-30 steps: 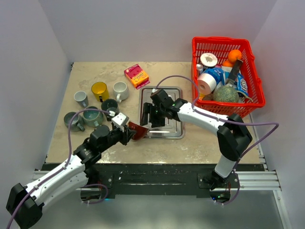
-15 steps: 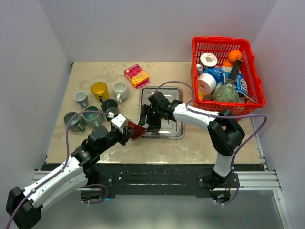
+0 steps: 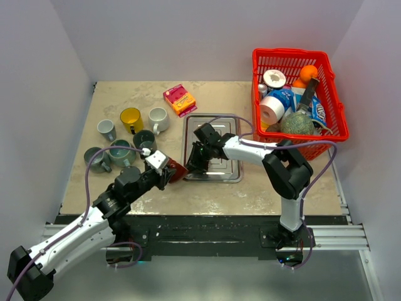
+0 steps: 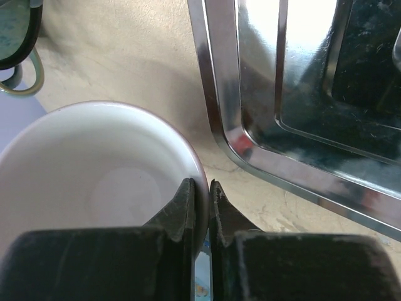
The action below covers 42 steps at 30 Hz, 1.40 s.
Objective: Turn the mug right side up
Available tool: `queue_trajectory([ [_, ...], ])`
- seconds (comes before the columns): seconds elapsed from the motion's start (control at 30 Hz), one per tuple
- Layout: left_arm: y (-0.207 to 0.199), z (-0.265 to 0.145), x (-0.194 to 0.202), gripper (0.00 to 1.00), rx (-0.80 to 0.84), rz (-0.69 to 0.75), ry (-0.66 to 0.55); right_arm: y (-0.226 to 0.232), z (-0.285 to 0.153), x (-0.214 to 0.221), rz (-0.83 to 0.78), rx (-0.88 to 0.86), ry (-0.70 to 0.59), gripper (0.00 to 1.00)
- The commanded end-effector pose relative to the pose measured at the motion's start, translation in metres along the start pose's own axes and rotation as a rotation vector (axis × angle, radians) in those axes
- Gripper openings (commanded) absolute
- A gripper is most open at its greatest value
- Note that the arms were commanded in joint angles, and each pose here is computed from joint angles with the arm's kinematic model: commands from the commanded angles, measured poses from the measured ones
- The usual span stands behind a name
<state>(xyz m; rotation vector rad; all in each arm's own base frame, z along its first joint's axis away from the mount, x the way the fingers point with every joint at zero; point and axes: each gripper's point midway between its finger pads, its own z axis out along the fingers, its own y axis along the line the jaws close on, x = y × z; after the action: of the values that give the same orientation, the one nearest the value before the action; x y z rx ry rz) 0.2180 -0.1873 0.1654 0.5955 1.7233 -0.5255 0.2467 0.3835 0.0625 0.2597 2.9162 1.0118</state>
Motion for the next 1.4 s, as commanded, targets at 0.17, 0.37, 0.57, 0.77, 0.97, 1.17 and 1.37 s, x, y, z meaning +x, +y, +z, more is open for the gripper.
queue_trajectory([
  [0.17,0.015,-0.007,-0.094,0.18,-0.089,-0.048,-0.285,0.049,-0.008,0.016,-0.118,-0.146,0.075,0.00],
  [0.37,0.015,-0.008,-0.090,0.52,-0.089,-0.058,-0.265,0.054,-0.004,0.000,-0.132,-0.133,0.032,0.00],
  [0.57,0.017,-0.009,-0.086,0.74,-0.101,-0.087,-0.255,0.064,-0.009,-0.017,-0.156,-0.135,-0.034,0.00],
  [0.77,0.022,-0.014,-0.097,0.80,-0.137,-0.123,-0.256,0.073,-0.018,-0.052,-0.267,-0.104,-0.206,0.00],
  [0.97,0.032,-0.019,-0.115,0.85,-0.213,-0.174,-0.203,0.088,-0.033,-0.094,-0.429,-0.057,-0.418,0.00],
  [1.17,0.033,-0.023,-0.126,0.88,-0.230,-0.215,-0.187,0.106,-0.048,-0.125,-0.571,-0.068,-0.611,0.00],
  [1.37,0.033,-0.027,-0.131,0.90,-0.232,-0.229,-0.176,0.118,-0.048,-0.145,-0.676,-0.036,-0.738,0.00],
])
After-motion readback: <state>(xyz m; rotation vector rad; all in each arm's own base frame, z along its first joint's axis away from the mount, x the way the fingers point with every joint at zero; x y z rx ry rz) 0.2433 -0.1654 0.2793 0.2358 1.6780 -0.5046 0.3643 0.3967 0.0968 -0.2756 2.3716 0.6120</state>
